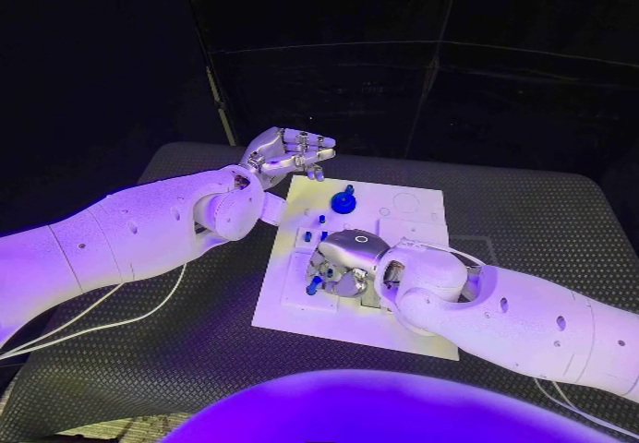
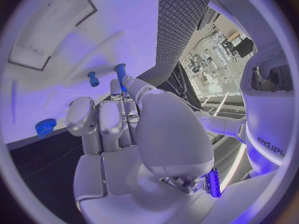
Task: Assemble the parts on the task board
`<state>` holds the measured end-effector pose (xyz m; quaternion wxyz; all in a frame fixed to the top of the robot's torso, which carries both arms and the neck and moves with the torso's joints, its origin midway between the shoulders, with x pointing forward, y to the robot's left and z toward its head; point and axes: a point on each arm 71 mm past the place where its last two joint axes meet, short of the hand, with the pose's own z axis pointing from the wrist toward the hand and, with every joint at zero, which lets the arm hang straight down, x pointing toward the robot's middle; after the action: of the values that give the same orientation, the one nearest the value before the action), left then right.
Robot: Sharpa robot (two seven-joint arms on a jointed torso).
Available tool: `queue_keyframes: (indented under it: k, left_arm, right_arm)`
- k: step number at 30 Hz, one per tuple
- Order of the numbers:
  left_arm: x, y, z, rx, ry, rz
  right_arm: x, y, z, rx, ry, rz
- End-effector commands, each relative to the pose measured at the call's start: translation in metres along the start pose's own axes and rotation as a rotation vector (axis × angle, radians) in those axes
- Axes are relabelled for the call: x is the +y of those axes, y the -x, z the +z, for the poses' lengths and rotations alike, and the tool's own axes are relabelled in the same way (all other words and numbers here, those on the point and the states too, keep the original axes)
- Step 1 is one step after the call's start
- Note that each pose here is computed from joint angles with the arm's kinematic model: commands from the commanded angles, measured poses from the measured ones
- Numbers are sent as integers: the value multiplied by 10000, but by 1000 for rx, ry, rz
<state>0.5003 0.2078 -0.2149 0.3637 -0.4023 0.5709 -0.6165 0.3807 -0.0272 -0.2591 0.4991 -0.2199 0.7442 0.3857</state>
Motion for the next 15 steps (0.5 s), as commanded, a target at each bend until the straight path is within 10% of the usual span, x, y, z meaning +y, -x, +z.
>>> queue_keyframes:
  k: [1, 15]
  left_arm:
    - [-18, -13, 5, 10, -9, -8]
    - [-19, -13, 4, 11, -10, -8]
  right_arm:
    - [9, -3, 10, 5, -8, -39]
    - [88, -102, 25, 37, 1, -78]
